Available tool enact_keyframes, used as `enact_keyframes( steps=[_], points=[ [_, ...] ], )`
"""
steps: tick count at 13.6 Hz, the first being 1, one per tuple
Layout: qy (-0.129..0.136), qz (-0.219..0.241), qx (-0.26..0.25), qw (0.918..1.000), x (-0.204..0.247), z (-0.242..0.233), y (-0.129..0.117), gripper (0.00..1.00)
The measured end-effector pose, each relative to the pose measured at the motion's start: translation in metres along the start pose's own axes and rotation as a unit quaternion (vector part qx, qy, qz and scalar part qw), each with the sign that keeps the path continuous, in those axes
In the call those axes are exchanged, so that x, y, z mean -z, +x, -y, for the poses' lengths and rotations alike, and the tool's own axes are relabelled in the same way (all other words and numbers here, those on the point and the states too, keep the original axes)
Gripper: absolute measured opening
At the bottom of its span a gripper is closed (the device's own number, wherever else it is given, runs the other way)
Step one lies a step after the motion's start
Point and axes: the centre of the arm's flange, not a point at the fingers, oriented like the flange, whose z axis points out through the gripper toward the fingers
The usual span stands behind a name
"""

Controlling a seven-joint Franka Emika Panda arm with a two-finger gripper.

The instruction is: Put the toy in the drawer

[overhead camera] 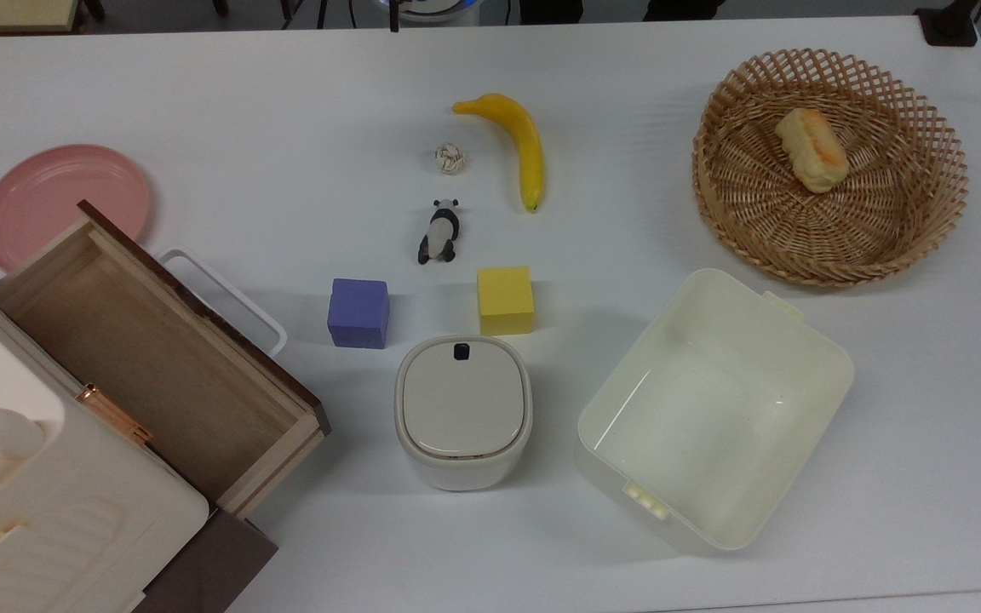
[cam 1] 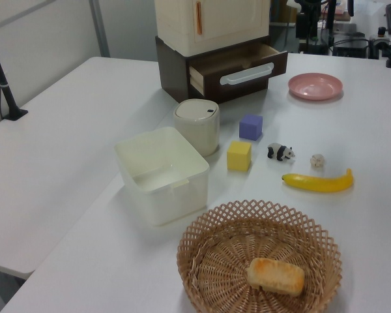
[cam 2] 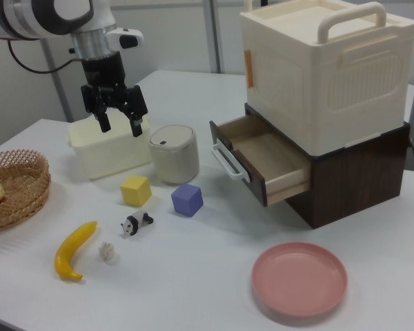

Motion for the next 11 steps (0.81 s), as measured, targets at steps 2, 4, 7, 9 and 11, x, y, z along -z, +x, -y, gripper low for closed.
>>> enact_keyframes(
  steps=[2,4,7,9,11],
  points=[
    [0.000,0.000,0.000,1.0000,0.0000,0.0000,0.0000,1.00],
    [0.000,0.004,0.000,1.0000,-0.0008,0.0000,-0.0008,1.00],
    [0.000,0.006,0.000,1.0000,-0.0028,-0.0002,0.0002,1.00],
    [0.000,0.006,0.000,1.0000,-0.0040,-0.0002,0.0013,1.00],
    [0.000,-0.004,0.000,1.0000,-0.0053,0.0004,0.0054,1.00]
  ],
)
